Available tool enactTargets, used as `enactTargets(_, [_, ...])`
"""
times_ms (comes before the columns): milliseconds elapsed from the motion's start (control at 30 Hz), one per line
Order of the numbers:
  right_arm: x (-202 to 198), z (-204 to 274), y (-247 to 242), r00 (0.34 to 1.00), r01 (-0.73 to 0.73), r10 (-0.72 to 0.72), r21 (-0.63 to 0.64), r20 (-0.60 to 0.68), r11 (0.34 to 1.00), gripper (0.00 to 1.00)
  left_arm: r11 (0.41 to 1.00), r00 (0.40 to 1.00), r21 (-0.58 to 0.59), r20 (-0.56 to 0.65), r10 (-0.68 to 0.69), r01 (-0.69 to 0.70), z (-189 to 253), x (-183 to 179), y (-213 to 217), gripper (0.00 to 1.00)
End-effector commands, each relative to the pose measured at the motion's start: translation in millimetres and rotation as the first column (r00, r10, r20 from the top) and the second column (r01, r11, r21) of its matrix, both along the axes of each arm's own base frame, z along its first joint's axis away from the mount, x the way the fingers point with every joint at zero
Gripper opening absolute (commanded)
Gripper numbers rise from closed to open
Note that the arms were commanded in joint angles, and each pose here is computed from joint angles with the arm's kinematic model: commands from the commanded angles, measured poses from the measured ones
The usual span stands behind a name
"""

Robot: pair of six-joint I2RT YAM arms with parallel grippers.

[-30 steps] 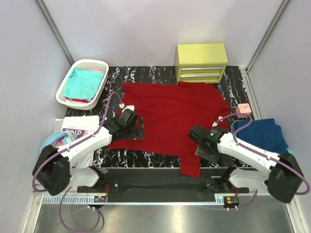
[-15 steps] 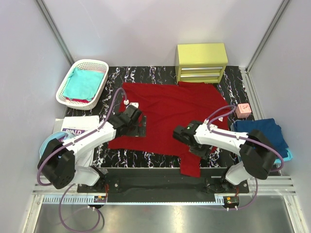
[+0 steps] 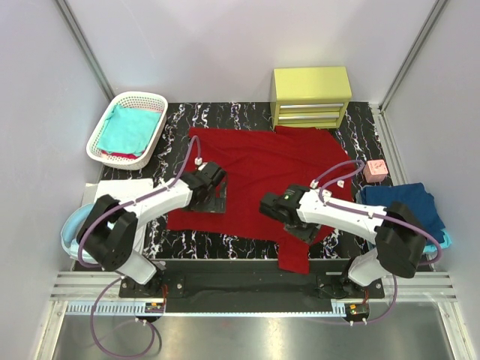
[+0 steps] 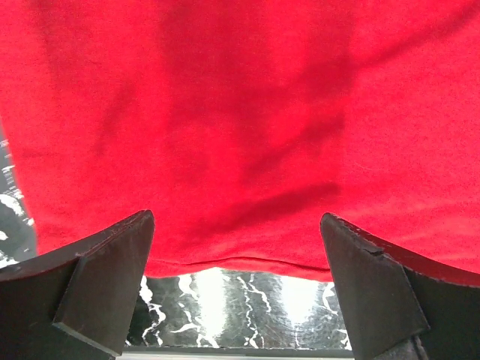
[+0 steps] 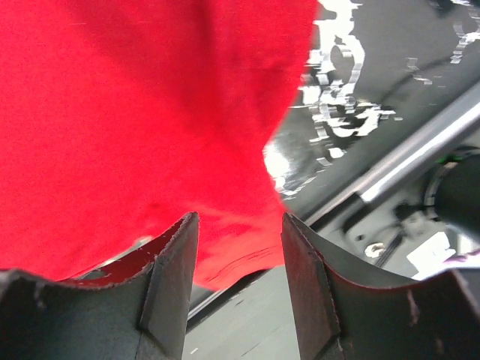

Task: Fold and stack the t-shirts
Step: Grap the side of the flattened tshirt closest away from the robot with both arms

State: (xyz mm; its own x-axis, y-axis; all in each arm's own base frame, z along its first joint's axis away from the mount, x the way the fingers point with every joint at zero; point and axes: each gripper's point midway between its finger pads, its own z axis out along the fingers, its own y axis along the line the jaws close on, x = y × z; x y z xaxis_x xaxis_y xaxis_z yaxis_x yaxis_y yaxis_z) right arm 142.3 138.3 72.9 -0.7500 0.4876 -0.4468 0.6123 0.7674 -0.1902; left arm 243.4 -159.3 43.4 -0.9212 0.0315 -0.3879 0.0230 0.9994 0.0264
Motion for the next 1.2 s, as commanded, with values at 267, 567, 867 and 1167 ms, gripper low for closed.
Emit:
enactTargets(267, [23, 32, 20, 0.989, -0.098, 0.101, -0.032, 0.111, 0.995, 0.57, 0.956, 0.950, -0.051, 0.112, 0.292, -0.288, 32, -7, 70, 0.99])
enactTargets(567, [28, 32, 23, 0.977, -0.179, 0.182, -0.036, 0.113, 0.983, 0.57, 0.914, 0.921, -0.109, -0.049, 0.387, -0.390, 0, -26, 75, 0.99])
enactTargets(867, [23, 39, 11, 0.970, -0.206, 0.209, -0.035, 0.128, 0.978, 0.57, 0.895, 0.906, -0.147, -0.110, 0.408, -0.421, -16, -24, 64, 0.78])
enactTargets(1167, [21, 40, 4, 0.966, -0.220, 0.224, -0.042, 0.132, 0.975, 0.57, 0.890, 0.897, -0.124, -0.131, 0.423, -0.438, -27, -31, 67, 0.61])
